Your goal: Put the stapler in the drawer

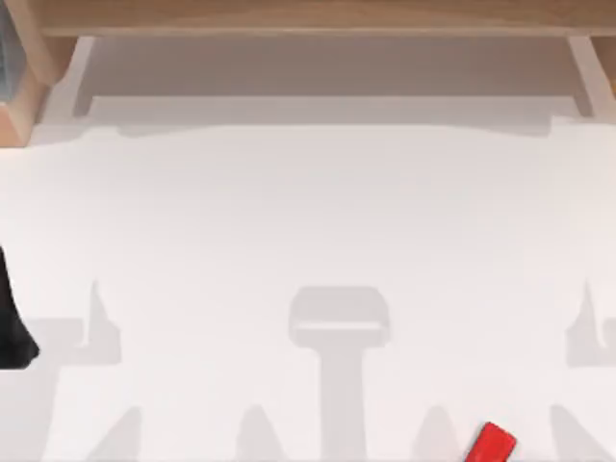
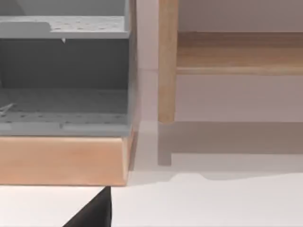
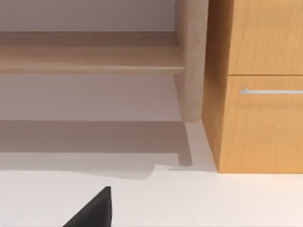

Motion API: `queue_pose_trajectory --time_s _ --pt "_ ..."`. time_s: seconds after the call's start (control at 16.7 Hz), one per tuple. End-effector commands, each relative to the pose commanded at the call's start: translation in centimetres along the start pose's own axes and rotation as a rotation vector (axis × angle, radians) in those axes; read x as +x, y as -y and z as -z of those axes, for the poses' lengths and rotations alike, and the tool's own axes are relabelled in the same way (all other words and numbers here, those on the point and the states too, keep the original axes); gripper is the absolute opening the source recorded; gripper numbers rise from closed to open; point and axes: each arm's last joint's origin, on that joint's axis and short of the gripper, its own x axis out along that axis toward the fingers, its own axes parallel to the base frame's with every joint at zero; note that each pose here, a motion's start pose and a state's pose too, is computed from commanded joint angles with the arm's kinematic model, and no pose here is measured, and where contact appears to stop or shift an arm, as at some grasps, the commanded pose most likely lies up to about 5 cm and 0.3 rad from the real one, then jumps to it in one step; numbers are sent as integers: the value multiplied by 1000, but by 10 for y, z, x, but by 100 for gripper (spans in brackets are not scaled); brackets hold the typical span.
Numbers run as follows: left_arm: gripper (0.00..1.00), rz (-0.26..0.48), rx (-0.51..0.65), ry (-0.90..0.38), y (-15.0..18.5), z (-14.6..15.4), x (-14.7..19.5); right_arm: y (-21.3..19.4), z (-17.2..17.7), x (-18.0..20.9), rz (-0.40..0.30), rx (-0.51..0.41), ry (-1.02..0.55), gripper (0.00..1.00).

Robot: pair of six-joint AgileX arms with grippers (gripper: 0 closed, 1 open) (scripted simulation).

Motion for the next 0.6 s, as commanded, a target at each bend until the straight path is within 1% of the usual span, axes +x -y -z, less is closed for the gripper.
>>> queue_pose_trajectory --time_s 0.18,0.3,0.42,0.6 --pt "100 0 0 0 0 0 0 0 -1 0 -3 -8 1 100" --pt "100 0 0 0 0 0 0 0 -9 2 -14 -50 5 100" --pt "100 0 0 0 0 0 0 1 -23 7 -26 -123 12 100" --pt "100 0 0 0 0 0 0 5 -51 24 -31 -278 24 100"
